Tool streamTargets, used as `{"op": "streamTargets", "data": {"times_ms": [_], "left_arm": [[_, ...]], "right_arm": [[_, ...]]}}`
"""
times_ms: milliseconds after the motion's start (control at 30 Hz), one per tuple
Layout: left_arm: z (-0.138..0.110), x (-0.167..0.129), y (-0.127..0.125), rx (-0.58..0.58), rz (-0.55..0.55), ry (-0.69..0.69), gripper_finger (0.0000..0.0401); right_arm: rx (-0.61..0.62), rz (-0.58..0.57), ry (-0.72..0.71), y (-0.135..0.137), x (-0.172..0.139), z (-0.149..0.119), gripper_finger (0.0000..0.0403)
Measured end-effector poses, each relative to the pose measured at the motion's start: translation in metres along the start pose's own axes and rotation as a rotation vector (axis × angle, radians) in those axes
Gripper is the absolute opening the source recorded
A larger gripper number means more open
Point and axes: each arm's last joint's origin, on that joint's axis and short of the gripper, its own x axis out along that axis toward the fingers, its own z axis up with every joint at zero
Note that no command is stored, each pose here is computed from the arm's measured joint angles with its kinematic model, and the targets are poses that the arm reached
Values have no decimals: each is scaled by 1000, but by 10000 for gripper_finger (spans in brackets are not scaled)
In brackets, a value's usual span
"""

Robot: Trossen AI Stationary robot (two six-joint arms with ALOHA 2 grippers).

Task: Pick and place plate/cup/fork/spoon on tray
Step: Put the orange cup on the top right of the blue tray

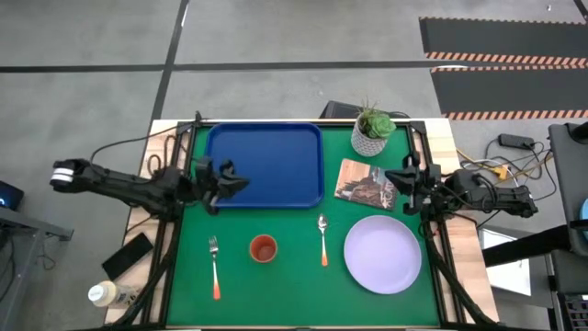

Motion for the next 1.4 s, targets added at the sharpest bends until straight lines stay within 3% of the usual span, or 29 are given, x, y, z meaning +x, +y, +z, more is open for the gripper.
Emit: {"op": "streamTargets", "data": {"times_ms": [267,400,533,767,900,1233,1400], "left_arm": [[-14,42,-26,-58,-62,110,0],[-22,57,-38,-86,-25,249,0],[-32,68,-51,-120,139,445,0],[-38,75,-67,-166,515,794,0],[-54,76,-70,-149,742,989,0],[-79,100,-86,-98,955,1294,0],[-85,101,-83,-38,943,1380,0]], "right_arm": [[-58,4,-166,1,-1,16,18],[-82,2,-180,1,-2,18,18],[-114,-2,-205,1,-2,20,18],[-111,-3,-220,1,-2,21,18],[-117,-3,-220,1,-2,21,18],[-133,-6,-225,1,-2,22,18],[-136,-6,-228,1,-2,22,18]]}}
